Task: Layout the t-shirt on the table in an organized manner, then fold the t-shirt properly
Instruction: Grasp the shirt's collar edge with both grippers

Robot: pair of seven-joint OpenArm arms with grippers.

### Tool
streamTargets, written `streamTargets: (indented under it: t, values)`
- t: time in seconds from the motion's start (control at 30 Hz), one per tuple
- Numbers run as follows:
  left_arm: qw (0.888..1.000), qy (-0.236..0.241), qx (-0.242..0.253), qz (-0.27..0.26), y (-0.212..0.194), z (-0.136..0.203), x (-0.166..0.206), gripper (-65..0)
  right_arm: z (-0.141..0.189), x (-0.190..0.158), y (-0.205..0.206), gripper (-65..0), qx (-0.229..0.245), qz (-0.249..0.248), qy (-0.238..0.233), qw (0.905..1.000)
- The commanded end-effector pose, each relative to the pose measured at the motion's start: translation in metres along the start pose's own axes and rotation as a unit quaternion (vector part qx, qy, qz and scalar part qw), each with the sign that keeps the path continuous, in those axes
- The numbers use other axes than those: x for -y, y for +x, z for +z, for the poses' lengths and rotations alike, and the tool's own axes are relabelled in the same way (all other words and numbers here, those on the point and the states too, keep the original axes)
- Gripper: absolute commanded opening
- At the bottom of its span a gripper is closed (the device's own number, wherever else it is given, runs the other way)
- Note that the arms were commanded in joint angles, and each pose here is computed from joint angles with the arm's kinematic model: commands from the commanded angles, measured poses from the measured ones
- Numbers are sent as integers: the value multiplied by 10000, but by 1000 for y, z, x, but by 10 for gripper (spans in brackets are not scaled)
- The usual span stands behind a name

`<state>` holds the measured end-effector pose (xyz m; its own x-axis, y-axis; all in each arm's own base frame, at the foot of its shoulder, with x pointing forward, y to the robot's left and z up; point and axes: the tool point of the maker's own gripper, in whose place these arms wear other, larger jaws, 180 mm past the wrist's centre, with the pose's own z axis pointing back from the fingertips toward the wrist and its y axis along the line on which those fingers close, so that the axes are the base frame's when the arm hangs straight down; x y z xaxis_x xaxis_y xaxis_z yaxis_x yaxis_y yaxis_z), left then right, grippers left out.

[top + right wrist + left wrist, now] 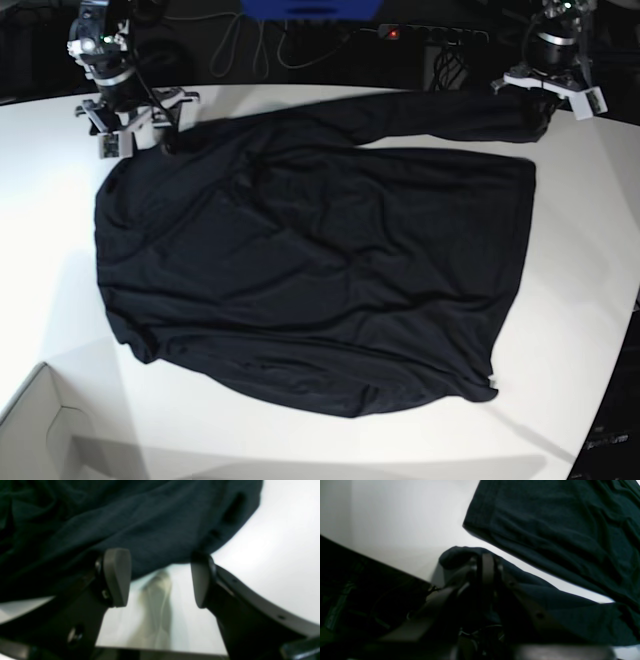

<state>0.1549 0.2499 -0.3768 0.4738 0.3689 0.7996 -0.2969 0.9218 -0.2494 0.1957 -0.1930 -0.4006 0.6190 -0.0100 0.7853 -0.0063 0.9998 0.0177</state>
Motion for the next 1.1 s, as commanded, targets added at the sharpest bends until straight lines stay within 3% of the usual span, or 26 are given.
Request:
streamTargets:
  t: [0.0,0.27,0.67,1.07]
  values:
    - [9998,-46,185,-57,11,0,1,-648,4,1,6,-265,130,32,7,9999]
    - [9998,-29,207,-58,12,0,0,-648,8,-28,-13,-265,-83,-80,326,9994]
    - [9997,-17,217,-61,13,0,-1,-648,4,-32,-19,-276,-160,-197,336,9991]
    - [9999,68,118,-49,5,-1,-8,-648,-5,-34,-29,-467,-276,-328,343,9985]
